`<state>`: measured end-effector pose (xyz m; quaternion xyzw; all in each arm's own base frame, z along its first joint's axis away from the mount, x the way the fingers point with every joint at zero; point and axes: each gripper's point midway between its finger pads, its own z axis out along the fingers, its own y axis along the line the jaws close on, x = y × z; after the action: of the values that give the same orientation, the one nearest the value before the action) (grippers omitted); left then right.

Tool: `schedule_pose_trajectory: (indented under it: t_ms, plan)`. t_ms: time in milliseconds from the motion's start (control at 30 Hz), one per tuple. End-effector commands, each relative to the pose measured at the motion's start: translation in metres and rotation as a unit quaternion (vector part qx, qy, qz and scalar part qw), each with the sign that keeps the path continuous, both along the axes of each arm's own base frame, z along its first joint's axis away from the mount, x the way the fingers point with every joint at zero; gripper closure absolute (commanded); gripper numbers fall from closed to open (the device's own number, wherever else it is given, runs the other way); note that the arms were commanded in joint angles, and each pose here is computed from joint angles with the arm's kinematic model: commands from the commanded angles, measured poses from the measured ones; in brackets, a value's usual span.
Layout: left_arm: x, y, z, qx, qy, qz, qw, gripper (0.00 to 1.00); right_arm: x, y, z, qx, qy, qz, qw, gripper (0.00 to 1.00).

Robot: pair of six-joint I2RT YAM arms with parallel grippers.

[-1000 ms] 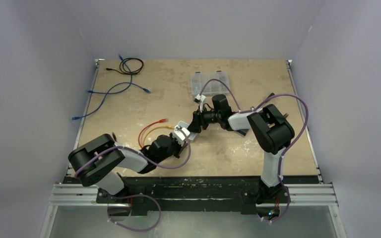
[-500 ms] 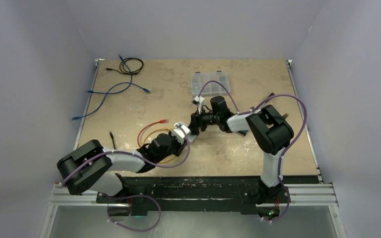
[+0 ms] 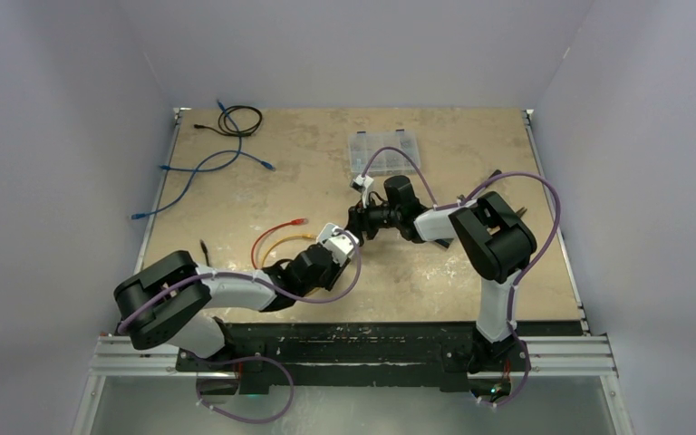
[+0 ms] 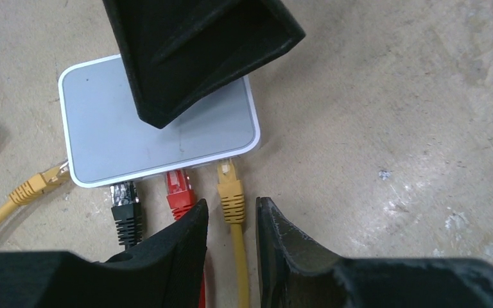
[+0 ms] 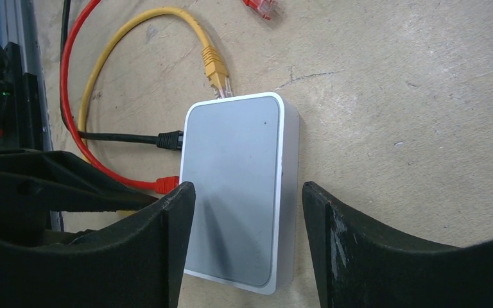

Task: Insert the plug into the switch port
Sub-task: Insert the connector into the switch port, then place the switch port at the center of the board.

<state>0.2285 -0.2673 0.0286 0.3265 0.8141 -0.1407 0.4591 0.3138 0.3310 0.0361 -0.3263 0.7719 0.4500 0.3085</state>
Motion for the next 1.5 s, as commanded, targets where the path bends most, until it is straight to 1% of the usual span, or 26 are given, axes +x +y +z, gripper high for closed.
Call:
schedule_pose_trajectory:
  t_ms: [0, 167, 333, 500, 633, 667, 833, 867, 967, 1067, 1133, 1233, 1367, 1467]
  plan:
    - [0.007, 0.004, 0.0, 0.012, 0.016, 0.048, 0.999, 0.69, 0.01, 0.0, 0.004, -0.011, -0.018, -0.015, 1.0, 0.35]
    - [0.007, 0.006, 0.0, 0.027, 0.038, 0.069, 0.997, 0.69, 0.01, 0.0, 0.003, -0.012, -0.017, -0.015, 1.0, 0.35]
    - [-0.001, -0.001, -0.003, 0.03, 0.072, 0.057, 0.995, 0.72, 0.009, 0.0, 0.003, -0.012, -0.015, -0.015, 1.0, 0.35]
    - [-0.007, 0.001, -0.009, 0.036, 0.093, 0.06, 0.993, 0.79, 0.009, 0.0, 0.002, -0.012, -0.015, -0.014, 1.0, 0.35]
    - [-0.01, 0.002, -0.011, 0.038, 0.104, 0.063, 0.992, 0.79, 0.008, 0.0, 0.001, -0.013, -0.012, -0.012, 1.0, 0.35]
    - [-0.01, 0.002, -0.012, 0.039, 0.105, 0.062, 0.992, 0.81, 0.008, 0.001, 0.0, -0.013, -0.011, -0.011, 1.0, 0.35]
    - [-0.01, -0.005, -0.013, 0.037, 0.109, 0.05, 0.992, 0.98, 0.002, 0.002, -0.005, -0.018, 0.002, -0.001, 1.0, 0.38]
    - [-0.008, -0.006, -0.012, 0.038, 0.106, 0.05, 0.992, 1.0, -0.002, 0.003, -0.007, -0.019, 0.008, 0.005, 1.0, 0.39]
    - [0.001, -0.009, -0.008, 0.034, 0.097, 0.051, 0.993, 1.0, -0.016, 0.004, -0.015, -0.013, 0.044, 0.025, 0.999, 0.42]
    - [0.013, -0.011, -0.004, 0.022, 0.092, 0.055, 0.994, 1.0, -0.038, 0.002, -0.024, -0.006, 0.082, 0.044, 0.996, 0.44]
    - [0.019, -0.01, -0.004, 0.019, 0.09, 0.059, 0.994, 1.0, -0.052, -0.003, -0.025, -0.005, 0.095, 0.045, 0.994, 0.44]
    - [0.028, -0.007, 0.002, 0.003, 0.084, 0.066, 0.994, 1.0, -0.063, -0.011, -0.02, -0.002, 0.095, 0.029, 0.995, 0.45]
    - [0.044, -0.003, 0.021, -0.038, 0.067, 0.082, 0.994, 1.0, -0.071, -0.015, -0.005, 0.014, 0.092, 0.005, 0.996, 0.48]
    - [0.052, -0.012, 0.035, -0.064, 0.056, 0.081, 0.993, 1.0, -0.078, -0.011, 0.006, 0.032, 0.094, -0.01, 0.995, 0.51]
